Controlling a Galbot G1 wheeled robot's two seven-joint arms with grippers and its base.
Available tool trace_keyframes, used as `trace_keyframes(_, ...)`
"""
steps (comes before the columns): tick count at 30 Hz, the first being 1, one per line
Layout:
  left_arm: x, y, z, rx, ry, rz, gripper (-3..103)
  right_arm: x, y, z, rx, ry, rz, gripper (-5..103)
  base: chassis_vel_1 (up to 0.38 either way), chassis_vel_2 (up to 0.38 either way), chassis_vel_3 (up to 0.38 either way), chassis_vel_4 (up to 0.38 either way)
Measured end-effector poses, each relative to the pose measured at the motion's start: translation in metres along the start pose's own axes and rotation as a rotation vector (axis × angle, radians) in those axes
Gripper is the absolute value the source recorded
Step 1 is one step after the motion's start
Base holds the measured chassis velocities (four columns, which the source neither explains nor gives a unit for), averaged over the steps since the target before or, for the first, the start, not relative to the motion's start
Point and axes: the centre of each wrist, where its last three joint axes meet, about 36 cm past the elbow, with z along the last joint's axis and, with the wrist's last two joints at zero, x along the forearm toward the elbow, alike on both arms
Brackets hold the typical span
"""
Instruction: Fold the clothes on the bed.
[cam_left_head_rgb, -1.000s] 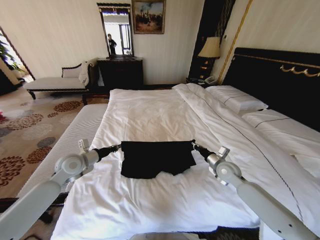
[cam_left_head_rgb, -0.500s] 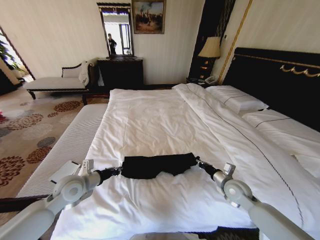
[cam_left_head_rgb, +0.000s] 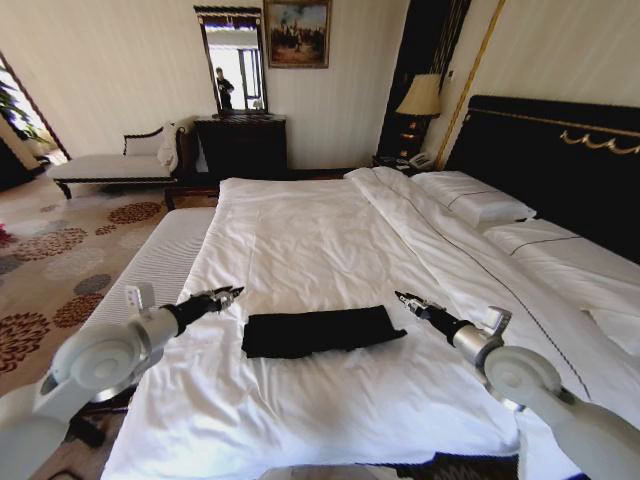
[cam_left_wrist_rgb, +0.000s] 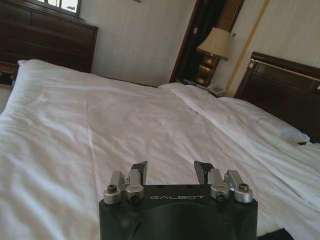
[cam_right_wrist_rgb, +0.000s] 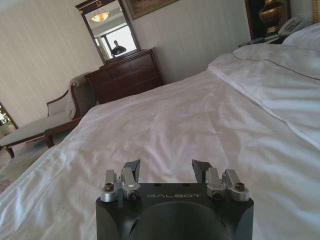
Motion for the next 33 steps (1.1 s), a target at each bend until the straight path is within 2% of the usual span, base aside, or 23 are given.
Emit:
trace_keyframes(1,-0.002,0.004,-0.002,0.010,-0.009,-0.011,58,-0.005,-0.006,-0.002,-0.009,0.000,0.019,62,0.000,0.000,0.000,0.000)
trace_keyframes(2,-0.004,0.007,-0.002,0.022,-0.014,-0.019,64,-0.011,-0.013,-0.001,-0.020,0.007,0.040,62,0.000,0.000,0.000,0.000)
trace_keyframes(3,-0.004,0.007,-0.002,0.022,-0.014,-0.019,64,-0.011,-0.013,-0.001,-0.020,0.007,0.040,62,0.000,0.000,0.000,0.000)
trace_keyframes(5,-0.009,0.016,0.001,0.047,-0.017,-0.048,74,-0.029,-0.033,0.009,-0.085,0.063,0.087,73,0.000,0.000,0.000,0.000)
trace_keyframes(6,-0.011,0.019,0.002,0.054,-0.019,-0.059,74,-0.033,-0.037,0.013,-0.107,0.085,0.091,79,0.000,0.000,0.000,0.000)
trace_keyframes(7,-0.013,0.025,0.002,0.063,-0.018,-0.074,80,-0.039,-0.040,0.020,-0.135,0.121,0.087,79,0.000,0.000,0.000,0.000)
trace_keyframes(8,-0.016,0.035,0.001,0.070,-0.013,-0.107,85,-0.043,-0.039,0.027,-0.155,0.163,0.068,90,0.000,0.000,0.000,0.000)
trace_keyframes(9,-0.019,0.046,-0.001,0.072,-0.003,-0.140,90,-0.045,-0.038,0.032,-0.166,0.198,0.051,90,0.000,0.000,0.000,0.000)
trace_keyframes(10,-0.019,0.046,-0.001,0.072,-0.003,-0.140,90,-0.045,-0.038,0.032,-0.166,0.198,0.051,90,0.000,0.000,0.000,0.000)
trace_keyframes(11,-0.020,0.053,-0.003,0.069,0.006,-0.168,90,-0.047,-0.036,0.035,-0.172,0.230,0.036,95,0.000,0.000,0.000,0.000)
trace_keyframes(12,-0.022,0.070,-0.010,0.065,0.041,-0.232,98,-0.051,-0.033,0.037,-0.182,0.287,0.011,98,0.000,0.000,0.000,0.000)
trace_keyframes(14,-0.023,0.092,-0.021,0.075,0.080,-0.313,100,-0.055,-0.031,0.035,-0.215,0.347,-0.017,100,0.000,0.000,0.000,0.000)
trace_keyframes(15,-0.023,0.092,-0.021,0.075,0.080,-0.313,100,-0.055,-0.031,0.035,-0.215,0.347,-0.017,100,0.000,0.000,0.000,0.000)
trace_keyframes(16,-0.023,0.103,-0.026,0.085,0.095,-0.347,100,-0.056,-0.029,0.034,-0.228,0.368,-0.025,100,0.000,0.000,0.000,0.000)
trace_keyframes(19,-0.021,0.147,-0.042,0.141,0.111,-0.468,100,-0.063,-0.031,0.032,-0.247,0.430,-0.040,100,0.000,0.000,0.000,0.000)
trace_keyframes(20,-0.021,0.147,-0.042,0.141,0.111,-0.468,100,-0.063,-0.031,0.032,-0.247,0.430,-0.040,100,0.000,0.000,0.000,0.000)
trace_keyframes(21,-0.019,0.157,-0.047,0.155,0.109,-0.492,100,-0.067,-0.035,0.036,-0.238,0.435,-0.030,100,0.000,0.000,0.000,0.000)
trace_keyframes(25,-0.016,0.161,-0.052,0.158,0.106,-0.502,100,-0.076,-0.043,0.050,-0.223,0.441,-0.008,100,0.000,0.000,0.000,0.000)
trace_keyframes(33,-0.008,0.150,-0.050,0.137,0.101,-0.491,100,-0.092,-0.053,0.081,-0.224,0.455,-0.011,100,0.000,0.000,0.000,0.000)
